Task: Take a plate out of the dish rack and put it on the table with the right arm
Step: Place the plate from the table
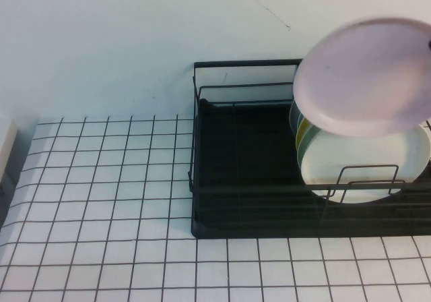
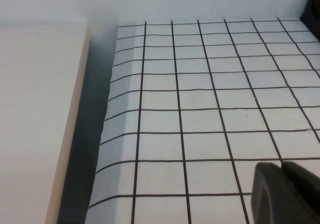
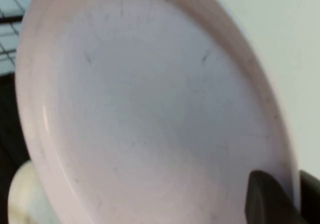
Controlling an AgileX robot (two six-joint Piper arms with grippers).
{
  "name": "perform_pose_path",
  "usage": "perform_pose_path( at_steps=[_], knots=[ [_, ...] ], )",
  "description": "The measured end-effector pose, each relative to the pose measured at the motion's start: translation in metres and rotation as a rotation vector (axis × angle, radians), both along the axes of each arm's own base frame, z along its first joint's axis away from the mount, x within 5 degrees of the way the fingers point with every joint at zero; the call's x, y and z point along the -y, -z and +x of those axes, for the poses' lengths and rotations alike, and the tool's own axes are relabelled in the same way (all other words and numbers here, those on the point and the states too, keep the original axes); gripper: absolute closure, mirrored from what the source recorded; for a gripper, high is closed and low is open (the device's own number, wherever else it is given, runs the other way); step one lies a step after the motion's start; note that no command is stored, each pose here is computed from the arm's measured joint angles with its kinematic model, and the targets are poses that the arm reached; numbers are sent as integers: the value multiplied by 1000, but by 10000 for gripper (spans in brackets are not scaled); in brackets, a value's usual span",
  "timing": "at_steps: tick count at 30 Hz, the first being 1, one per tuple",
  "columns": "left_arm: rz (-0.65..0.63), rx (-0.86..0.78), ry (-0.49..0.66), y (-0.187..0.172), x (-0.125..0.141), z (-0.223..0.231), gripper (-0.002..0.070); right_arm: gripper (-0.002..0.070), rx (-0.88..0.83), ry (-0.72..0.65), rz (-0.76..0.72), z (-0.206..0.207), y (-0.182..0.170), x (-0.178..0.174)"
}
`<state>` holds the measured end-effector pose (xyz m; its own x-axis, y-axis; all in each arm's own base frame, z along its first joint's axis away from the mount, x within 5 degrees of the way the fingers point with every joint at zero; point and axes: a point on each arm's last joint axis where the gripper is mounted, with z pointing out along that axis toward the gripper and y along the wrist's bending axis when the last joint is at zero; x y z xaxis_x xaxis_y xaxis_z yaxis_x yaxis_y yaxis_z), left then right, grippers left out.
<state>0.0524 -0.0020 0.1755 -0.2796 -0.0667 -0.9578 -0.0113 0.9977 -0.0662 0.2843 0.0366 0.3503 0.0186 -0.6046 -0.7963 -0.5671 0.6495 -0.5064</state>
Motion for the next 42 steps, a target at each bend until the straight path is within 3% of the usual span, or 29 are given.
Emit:
perform_pose_path(
  at_steps=[6,11,17,21,25,31,42],
  knots=[
    [0,0,0,0,0,0,678,616,93,-28,119,-28,-46,-6],
    [0,0,0,0,0,0,678,616,-40,-66,250,-54,-59,-13],
    [0,0,0,0,0,0,678,616,-503,-106,170,-64,-20,-15],
    [0,0,0,0,0,0,678,616,-828,-30,91,-58,18,-7],
    [0,0,0,0,0,0,678,616,-1048,76,48,-45,61,1],
    [0,0,0,0,0,0,678,616,-1174,179,47,-25,113,7],
    [0,0,0,0,0,0,678,616,-1308,242,39,-4,164,10]
  ],
)
